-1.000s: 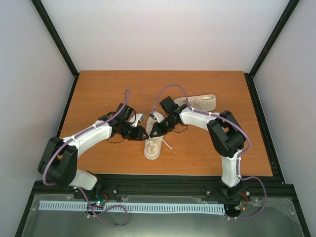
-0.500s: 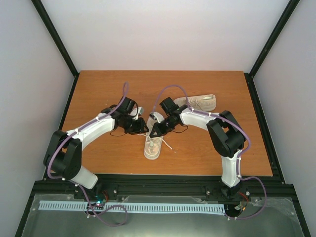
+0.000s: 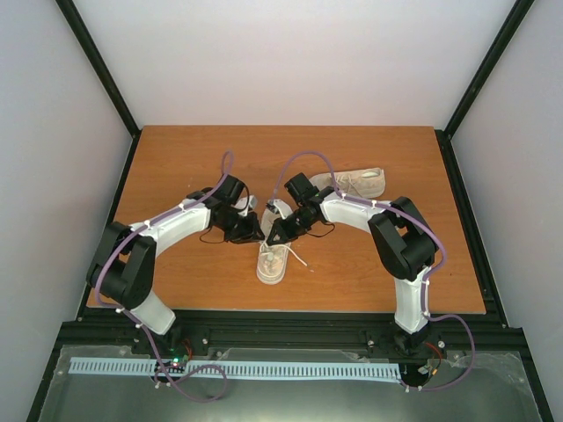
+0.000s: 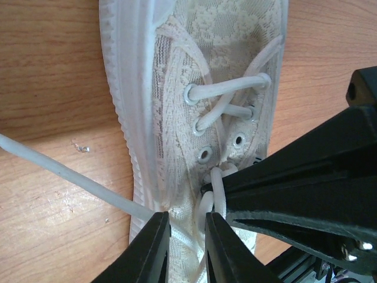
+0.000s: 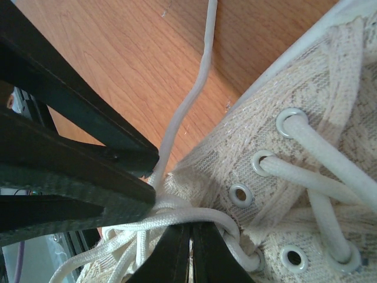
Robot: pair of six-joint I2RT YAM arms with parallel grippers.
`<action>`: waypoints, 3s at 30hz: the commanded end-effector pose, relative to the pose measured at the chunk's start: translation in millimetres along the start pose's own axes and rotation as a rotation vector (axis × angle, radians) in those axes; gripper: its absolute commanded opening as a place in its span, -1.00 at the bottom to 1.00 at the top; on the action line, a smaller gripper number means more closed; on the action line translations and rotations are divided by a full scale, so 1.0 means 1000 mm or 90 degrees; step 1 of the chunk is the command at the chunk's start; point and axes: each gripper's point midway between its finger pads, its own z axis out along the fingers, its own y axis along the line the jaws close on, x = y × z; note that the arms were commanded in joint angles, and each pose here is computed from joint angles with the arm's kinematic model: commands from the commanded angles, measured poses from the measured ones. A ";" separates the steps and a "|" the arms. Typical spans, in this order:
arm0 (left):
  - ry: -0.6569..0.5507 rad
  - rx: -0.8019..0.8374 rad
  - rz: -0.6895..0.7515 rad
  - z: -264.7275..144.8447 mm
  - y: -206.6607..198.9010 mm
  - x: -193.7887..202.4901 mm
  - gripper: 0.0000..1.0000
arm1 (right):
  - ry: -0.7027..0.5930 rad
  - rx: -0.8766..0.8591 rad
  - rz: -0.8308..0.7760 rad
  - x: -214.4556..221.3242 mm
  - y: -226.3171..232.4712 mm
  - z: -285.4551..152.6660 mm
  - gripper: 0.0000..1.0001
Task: Tie the shoes
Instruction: Tie the shoelace on the shoe.
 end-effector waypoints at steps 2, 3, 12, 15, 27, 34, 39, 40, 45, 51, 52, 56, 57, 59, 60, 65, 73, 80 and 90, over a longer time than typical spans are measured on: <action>-0.003 0.025 -0.010 -0.003 -0.012 -0.010 -0.59 | -0.005 0.014 -0.002 0.001 -0.002 -0.001 -0.94; -0.001 0.029 -0.010 -0.003 -0.012 -0.010 -0.59 | -0.005 0.014 -0.001 0.001 -0.002 -0.001 -0.95; 0.008 0.049 -0.011 0.003 -0.015 -0.009 -0.56 | -0.006 0.013 -0.002 0.000 -0.002 -0.001 -0.94; 0.009 0.056 -0.011 0.004 -0.017 -0.010 -0.56 | -0.005 0.012 -0.001 0.000 -0.002 0.000 -0.94; 0.014 0.084 -0.010 0.009 -0.022 -0.010 -0.65 | -0.005 0.013 -0.001 0.002 -0.002 -0.001 -0.94; 0.021 0.088 -0.015 0.012 -0.021 -0.008 -0.80 | -0.005 0.015 0.000 0.002 -0.002 -0.001 -0.95; 0.031 0.091 -0.020 0.014 -0.021 -0.006 -0.96 | -0.011 0.018 -0.002 0.001 -0.002 -0.003 -0.94; 0.033 0.090 -0.022 0.015 -0.021 -0.006 -0.98 | -0.011 0.020 -0.002 0.001 -0.002 -0.003 -0.94; 0.017 0.074 -0.024 0.010 -0.018 -0.008 -0.99 | -0.026 0.031 -0.002 -0.003 -0.001 -0.011 -0.93; 0.009 0.067 -0.023 0.007 -0.017 -0.008 -0.99 | -0.058 0.053 -0.018 -0.009 0.008 -0.039 -0.50; 0.009 0.067 -0.023 0.007 -0.017 -0.008 -0.99 | -0.062 0.055 -0.025 -0.009 0.011 -0.044 -0.40; 0.005 0.064 -0.024 0.006 -0.017 -0.009 -0.99 | -0.073 0.068 -0.071 -0.002 0.027 -0.057 -0.05; 0.005 0.064 -0.025 0.006 -0.016 -0.009 -0.98 | -0.073 0.073 -0.083 0.000 0.030 -0.058 -0.01; 0.006 0.063 -0.026 0.007 -0.016 -0.009 -0.99 | -0.077 0.085 -0.112 0.004 0.037 -0.058 0.06; 0.005 0.061 -0.027 0.006 -0.016 -0.009 -0.99 | -0.082 0.091 -0.132 0.004 0.043 -0.058 0.11; 0.004 0.059 -0.028 0.006 -0.015 -0.009 -0.98 | -0.091 0.151 -0.200 0.004 0.057 -0.058 0.26; 0.004 0.058 -0.030 0.006 -0.015 -0.008 -0.99 | -0.056 0.187 -0.252 0.010 0.062 -0.035 0.27; 0.004 0.058 -0.031 0.007 -0.014 -0.008 -0.99 | -0.027 0.192 -0.265 0.016 0.058 -0.021 0.04; 0.004 0.058 -0.030 0.007 -0.015 -0.009 -0.99 | -0.021 0.210 -0.265 0.011 0.053 -0.013 -0.57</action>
